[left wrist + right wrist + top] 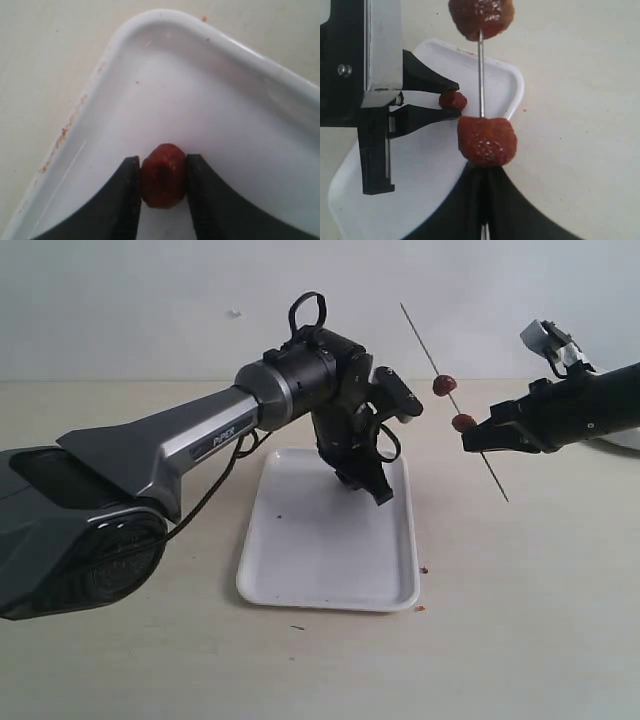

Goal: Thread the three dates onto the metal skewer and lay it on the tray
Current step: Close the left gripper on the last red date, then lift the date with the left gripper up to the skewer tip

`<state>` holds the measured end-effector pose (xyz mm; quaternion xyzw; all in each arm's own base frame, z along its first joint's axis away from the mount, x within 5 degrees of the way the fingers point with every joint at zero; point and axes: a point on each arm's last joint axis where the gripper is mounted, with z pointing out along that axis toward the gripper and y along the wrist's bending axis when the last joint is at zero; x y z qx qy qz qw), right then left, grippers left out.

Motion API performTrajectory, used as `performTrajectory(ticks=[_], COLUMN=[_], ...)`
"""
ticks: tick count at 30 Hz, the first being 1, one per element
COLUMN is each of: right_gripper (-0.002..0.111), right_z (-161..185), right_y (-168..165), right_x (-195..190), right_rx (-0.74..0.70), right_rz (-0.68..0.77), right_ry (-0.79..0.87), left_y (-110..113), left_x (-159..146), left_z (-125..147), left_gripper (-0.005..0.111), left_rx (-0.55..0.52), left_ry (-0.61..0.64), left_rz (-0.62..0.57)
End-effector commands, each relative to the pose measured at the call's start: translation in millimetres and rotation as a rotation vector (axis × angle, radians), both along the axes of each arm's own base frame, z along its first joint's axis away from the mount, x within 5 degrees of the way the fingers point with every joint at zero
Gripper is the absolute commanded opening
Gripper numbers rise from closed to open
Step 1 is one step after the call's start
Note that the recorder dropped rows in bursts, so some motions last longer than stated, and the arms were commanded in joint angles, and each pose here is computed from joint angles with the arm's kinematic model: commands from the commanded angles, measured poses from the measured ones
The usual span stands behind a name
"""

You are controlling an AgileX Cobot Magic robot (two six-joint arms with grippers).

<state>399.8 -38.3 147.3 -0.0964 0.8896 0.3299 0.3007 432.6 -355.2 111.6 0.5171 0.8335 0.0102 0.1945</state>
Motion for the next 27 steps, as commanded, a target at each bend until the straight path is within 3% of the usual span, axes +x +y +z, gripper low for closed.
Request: performTrajectory(ticks=[1,3,11,19,22,27], right_gripper=[0.0,0.0,0.0,0.0,0.0,0.0], right_z=[4,1,-3,0,0,4], right_y=[1,1,4,8,9,12], right_x=[-3,-8,-21,-28,-28,-30], right_rx=[-0.005,-0.031,-0.05,-0.015,-0.009,0.018], right_rz=[0.048,0.103,0.231,0.334,0.341,0.42], right_ry=[-0.006,0.022,0.105,0.105,0.108,0.038], left_y=[9,15,61,112,124,129], left_x=[-5,-5,23,54,60,63], left_z=[13,33,100,130,135,134], left_gripper=[0.031,0.031,0.031,0.031,0.031,0.031], left_rx=[0.017,-0.051,-0.515,-0.971,-1.053,-1.056], left_ry=[0.092,0.142,0.328,0.531,0.558,0.559], left_rz=[0.027,0.052,0.184,0.292,0.311,0.327])
